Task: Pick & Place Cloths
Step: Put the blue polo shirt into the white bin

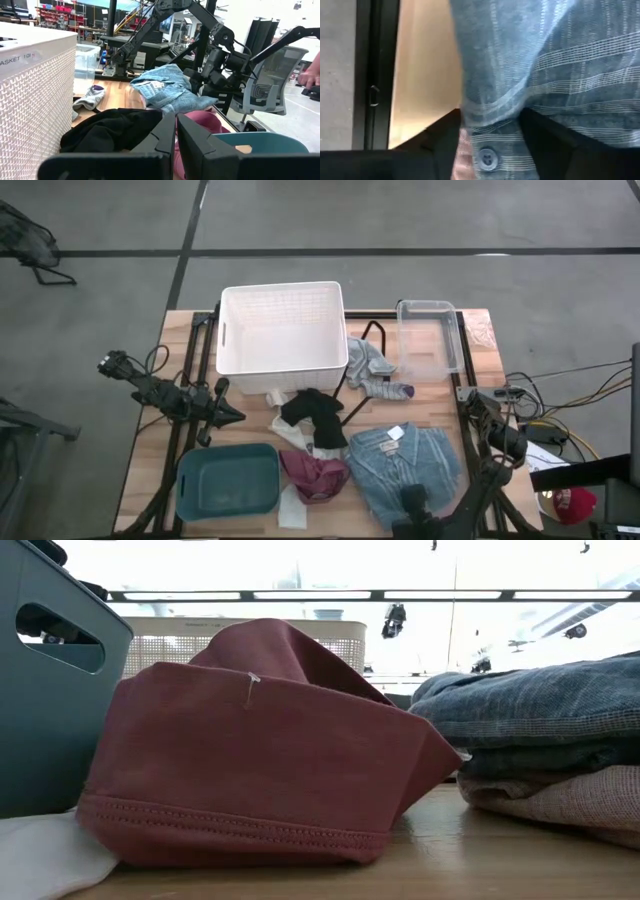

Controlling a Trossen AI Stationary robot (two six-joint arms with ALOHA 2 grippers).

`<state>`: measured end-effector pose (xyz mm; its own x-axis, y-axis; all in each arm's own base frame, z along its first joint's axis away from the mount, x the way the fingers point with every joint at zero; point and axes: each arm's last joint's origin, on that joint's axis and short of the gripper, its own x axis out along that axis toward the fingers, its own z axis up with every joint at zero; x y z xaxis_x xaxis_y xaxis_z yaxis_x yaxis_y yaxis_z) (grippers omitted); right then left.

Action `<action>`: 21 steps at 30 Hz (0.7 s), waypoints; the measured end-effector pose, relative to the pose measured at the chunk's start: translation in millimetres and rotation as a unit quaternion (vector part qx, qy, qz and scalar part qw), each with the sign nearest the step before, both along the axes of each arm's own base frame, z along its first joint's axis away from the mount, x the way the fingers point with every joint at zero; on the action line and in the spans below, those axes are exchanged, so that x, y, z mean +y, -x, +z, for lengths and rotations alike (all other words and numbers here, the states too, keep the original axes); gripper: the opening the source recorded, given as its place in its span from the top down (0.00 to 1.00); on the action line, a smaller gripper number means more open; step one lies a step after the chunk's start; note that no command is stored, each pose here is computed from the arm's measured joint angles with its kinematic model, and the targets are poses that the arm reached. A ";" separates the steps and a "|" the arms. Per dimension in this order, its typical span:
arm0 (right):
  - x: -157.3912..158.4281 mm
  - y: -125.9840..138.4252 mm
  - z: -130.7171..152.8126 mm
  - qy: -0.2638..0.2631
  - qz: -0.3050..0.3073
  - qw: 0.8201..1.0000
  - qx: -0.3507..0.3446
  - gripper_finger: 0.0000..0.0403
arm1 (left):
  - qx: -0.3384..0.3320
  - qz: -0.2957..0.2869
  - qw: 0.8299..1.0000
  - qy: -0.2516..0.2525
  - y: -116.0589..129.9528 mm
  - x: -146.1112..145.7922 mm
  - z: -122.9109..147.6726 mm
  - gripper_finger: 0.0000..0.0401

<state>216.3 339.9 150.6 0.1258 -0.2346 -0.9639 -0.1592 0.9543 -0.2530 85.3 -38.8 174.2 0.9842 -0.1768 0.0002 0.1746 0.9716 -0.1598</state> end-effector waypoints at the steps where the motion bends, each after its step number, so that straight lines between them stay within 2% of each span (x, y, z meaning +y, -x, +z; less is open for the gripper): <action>1: -1.1 -1.6 0.0 0.000 -0.003 1.000 0.001 0.56 | 0.000 0.000 1.000 0.000 0.0 0.0 0.0 0.94; 8: -8.9 -12.8 3.4 -0.019 -0.027 0.999 0.019 0.93 | 0.000 0.000 1.000 0.000 0.0 0.0 0.1 0.94; 15: -13.2 -12.7 13.4 -0.025 -0.055 0.998 0.015 0.96 | -0.001 0.000 1.000 0.001 0.0 0.0 0.2 0.94; 21: -21.5 -8.3 42.6 -0.035 -0.075 0.996 -0.018 0.97 | -0.001 0.000 1.000 0.001 0.0 0.0 0.3 0.94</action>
